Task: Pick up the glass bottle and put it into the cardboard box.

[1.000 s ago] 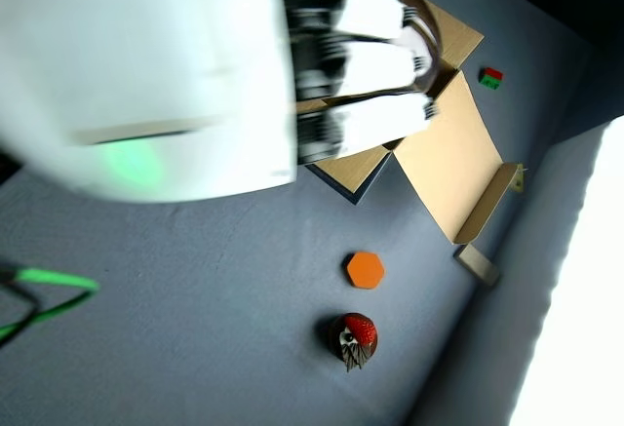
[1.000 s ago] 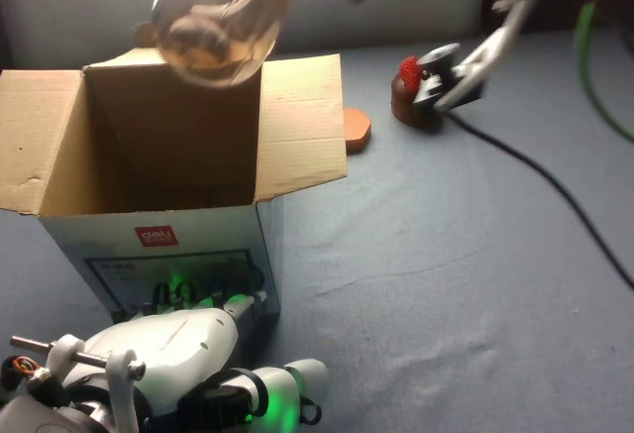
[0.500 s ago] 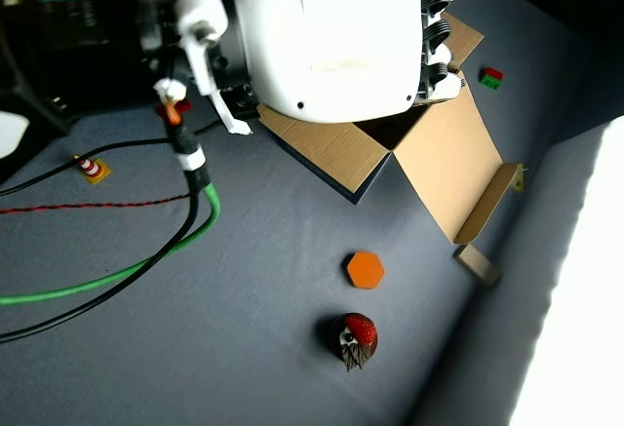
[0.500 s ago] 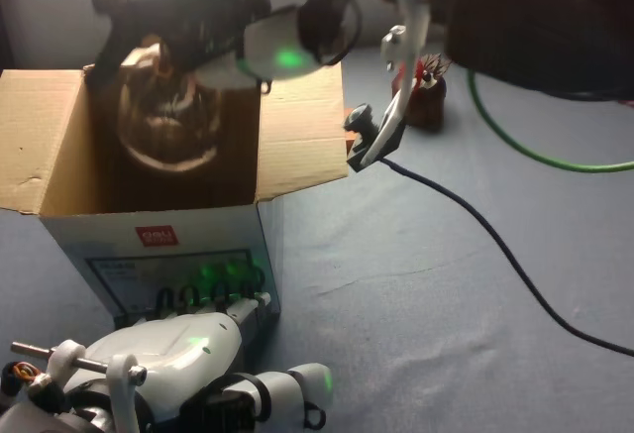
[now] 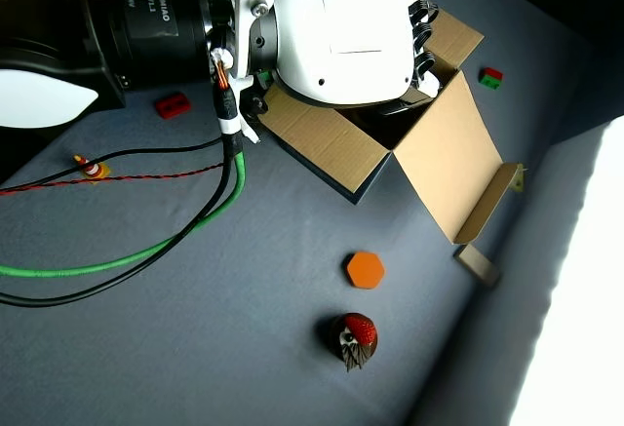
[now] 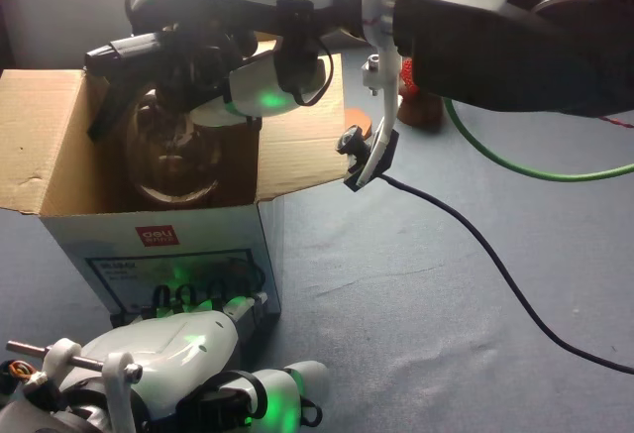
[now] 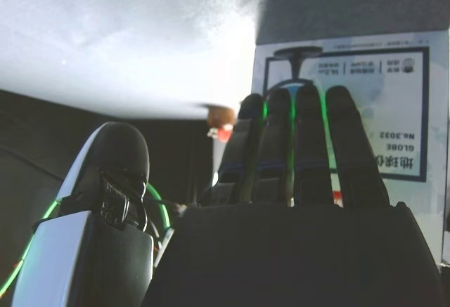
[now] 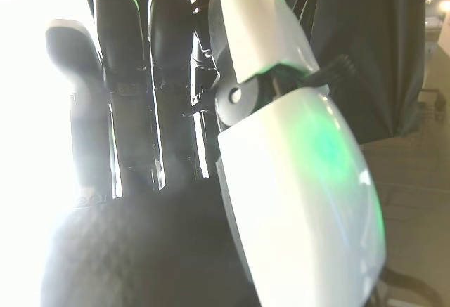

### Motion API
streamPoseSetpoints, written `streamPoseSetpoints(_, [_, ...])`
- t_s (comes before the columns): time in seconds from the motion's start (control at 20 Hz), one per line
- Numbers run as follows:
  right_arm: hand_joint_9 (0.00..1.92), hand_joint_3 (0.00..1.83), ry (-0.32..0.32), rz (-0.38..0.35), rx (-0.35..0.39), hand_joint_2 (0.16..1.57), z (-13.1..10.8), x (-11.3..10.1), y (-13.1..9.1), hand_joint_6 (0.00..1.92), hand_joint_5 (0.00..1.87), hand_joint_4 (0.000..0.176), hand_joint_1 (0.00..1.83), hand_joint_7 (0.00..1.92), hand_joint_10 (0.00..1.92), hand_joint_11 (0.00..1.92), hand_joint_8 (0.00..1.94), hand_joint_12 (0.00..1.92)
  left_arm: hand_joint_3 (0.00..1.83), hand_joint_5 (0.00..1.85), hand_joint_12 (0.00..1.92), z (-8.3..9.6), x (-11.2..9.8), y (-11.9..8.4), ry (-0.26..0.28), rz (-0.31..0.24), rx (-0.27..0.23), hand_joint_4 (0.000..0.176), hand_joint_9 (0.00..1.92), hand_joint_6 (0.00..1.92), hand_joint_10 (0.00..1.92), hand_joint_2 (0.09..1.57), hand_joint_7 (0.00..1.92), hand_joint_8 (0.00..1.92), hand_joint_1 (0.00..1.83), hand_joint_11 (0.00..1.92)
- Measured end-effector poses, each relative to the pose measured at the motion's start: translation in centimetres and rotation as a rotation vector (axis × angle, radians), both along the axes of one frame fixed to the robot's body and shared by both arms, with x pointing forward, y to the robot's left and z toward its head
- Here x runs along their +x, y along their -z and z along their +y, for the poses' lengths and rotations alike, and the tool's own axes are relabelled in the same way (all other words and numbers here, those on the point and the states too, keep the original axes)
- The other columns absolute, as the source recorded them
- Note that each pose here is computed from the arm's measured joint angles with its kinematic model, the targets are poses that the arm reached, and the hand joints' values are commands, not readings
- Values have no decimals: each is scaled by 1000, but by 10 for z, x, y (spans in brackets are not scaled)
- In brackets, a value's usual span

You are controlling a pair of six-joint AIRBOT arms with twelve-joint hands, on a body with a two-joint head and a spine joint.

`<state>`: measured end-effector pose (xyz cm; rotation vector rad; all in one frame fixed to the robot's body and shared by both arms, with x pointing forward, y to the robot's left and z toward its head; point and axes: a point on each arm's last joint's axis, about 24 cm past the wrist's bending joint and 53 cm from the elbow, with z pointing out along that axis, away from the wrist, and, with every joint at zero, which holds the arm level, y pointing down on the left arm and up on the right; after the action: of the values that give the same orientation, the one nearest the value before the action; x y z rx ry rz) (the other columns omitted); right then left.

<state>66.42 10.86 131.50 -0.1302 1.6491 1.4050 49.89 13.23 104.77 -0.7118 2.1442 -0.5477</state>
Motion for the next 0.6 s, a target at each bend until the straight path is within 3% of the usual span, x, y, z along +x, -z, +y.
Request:
streamPoseSetpoints(0.1, [864, 0, 5, -6, -4, 1148, -2, 1, 0, 1140, 832, 0, 1222, 1016, 1237, 680, 1095, 1660, 1, 66, 41, 0, 0, 0, 0, 0, 0, 0, 46, 5, 2, 1282, 79, 5, 0, 0])
streamPoseSetpoints(0.15, [786, 5, 6, -6, -5, 1172, -3, 1, 0, 1203, 750, 0, 1328, 960, 1403, 643, 1121, 1673, 1, 66, 41, 0, 0, 0, 1, 1, -1, 0, 45, 5, 2, 1283, 79, 4, 0, 0])
streamPoseSetpoints(0.2, [662, 5, 7, -8, -8, 1222, -3, 2, 0, 1373, 680, 0, 1192, 867, 1296, 536, 1235, 1689, 1, 66, 41, 0, 0, 0, 1, 0, 0, 0, 45, 5, 2, 1283, 79, 4, 0, 0])
streamPoseSetpoints(0.25, [524, 0, 8, -18, -16, 1181, -3, 2, 1, 985, 514, 0, 1091, 645, 1122, 354, 843, 1666, 1, 69, 41, 0, 0, 0, 1, 1, 0, 0, 45, 6, 1, 1284, 78, 4, 0, 0])
streamPoseSetpoints(0.3, [425, 0, 8, -18, -20, 1162, -3, 2, 1, 729, 434, 0, 1018, 568, 851, 155, 511, 1582, 2, 70, 40, 1, 0, -1, -1, -1, 1, 0, 44, 6, 1, 1284, 78, 3, 0, 0])
streamPoseSetpoints(0.35, [431, 0, 6, -19, -19, 1154, -3, 0, 1, 603, 450, 0, 1007, 604, 734, 111, 324, 1550, 1, 70, 40, 0, 0, -2, 0, -3, -2, 0, 44, 6, 1, 1284, 78, 3, 0, 0])
streamPoseSetpoints(0.45, [431, 0, 5, -17, -21, 1154, -4, 0, 1, 603, 450, 0, 1007, 604, 734, 111, 324, 1550, 1, 70, 40, 0, 0, -2, 0, -3, -3, 0, 44, 6, 1, 1284, 78, 3, 0, 0])
streamPoseSetpoints(0.5, [251, 0, 6, -16, -23, 1098, -5, -1, 2, 342, 280, 0, 872, 420, 431, 21, 112, 1063, 1, 70, 40, 0, 0, -2, 0, -2, -3, 0, 44, 6, 1, 1283, 78, 3, 0, 0])
streamPoseSetpoints(0.6, [251, 0, 1, -12, -28, 1098, -11, -7, 1, 342, 280, 0, 872, 420, 431, 21, 112, 1063, 1, 70, 40, -1, -2, -3, 3, 0, -5, 0, 44, 6, 1, 1283, 78, 3, 0, 0])
